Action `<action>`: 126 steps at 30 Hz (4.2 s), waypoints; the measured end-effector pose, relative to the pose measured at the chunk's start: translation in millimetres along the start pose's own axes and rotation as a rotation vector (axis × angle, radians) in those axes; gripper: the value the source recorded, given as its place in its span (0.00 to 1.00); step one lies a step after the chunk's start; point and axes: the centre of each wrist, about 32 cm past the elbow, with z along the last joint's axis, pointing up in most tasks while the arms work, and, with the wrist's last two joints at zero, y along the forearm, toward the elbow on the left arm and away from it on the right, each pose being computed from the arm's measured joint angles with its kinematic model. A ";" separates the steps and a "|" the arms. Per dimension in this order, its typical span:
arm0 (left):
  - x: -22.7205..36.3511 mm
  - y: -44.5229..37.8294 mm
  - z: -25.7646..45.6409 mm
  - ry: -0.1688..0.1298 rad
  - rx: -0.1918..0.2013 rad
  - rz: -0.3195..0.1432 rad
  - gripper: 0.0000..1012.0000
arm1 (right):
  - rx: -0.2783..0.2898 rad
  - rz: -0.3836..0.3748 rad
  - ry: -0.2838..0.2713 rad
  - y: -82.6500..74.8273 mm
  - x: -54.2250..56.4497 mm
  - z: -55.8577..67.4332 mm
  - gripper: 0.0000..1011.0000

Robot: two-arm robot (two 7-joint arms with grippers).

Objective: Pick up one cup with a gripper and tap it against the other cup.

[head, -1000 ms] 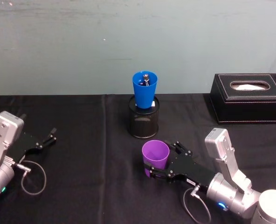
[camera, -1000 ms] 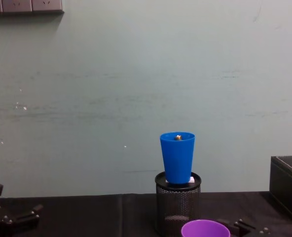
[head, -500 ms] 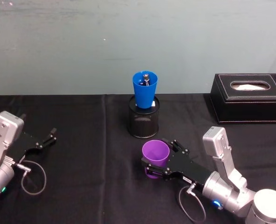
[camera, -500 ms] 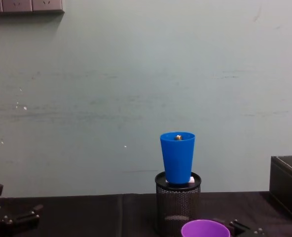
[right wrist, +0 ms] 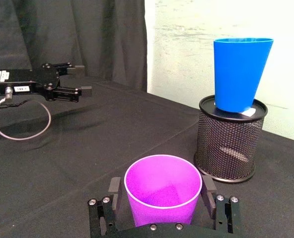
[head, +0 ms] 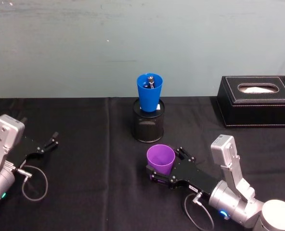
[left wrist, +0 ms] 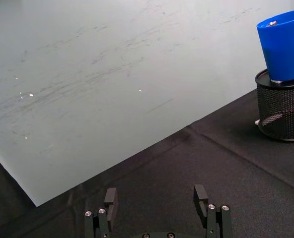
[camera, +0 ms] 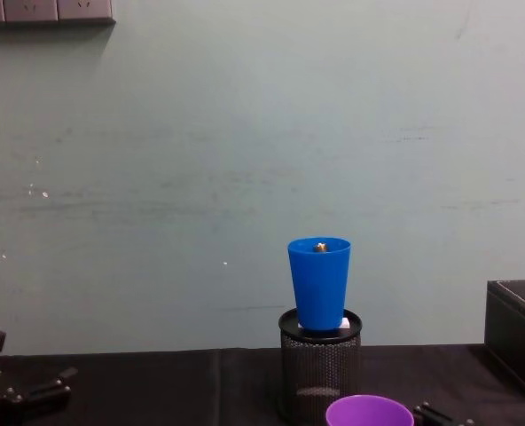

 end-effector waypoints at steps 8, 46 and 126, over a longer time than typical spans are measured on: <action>-0.1 0.0 0.0 0.000 0.000 0.000 0.99 | 0.004 0.001 -0.007 0.1 -0.5 -0.4 0.99; 0.0 0.0 0.0 0.000 0.000 0.000 0.99 | 0.029 0.025 -0.010 -1.6 8.2 50.6 0.72; 0.0 0.0 0.0 0.000 0.000 0.000 0.99 | 0.007 0.049 -0.027 8.0 21.8 127.5 0.72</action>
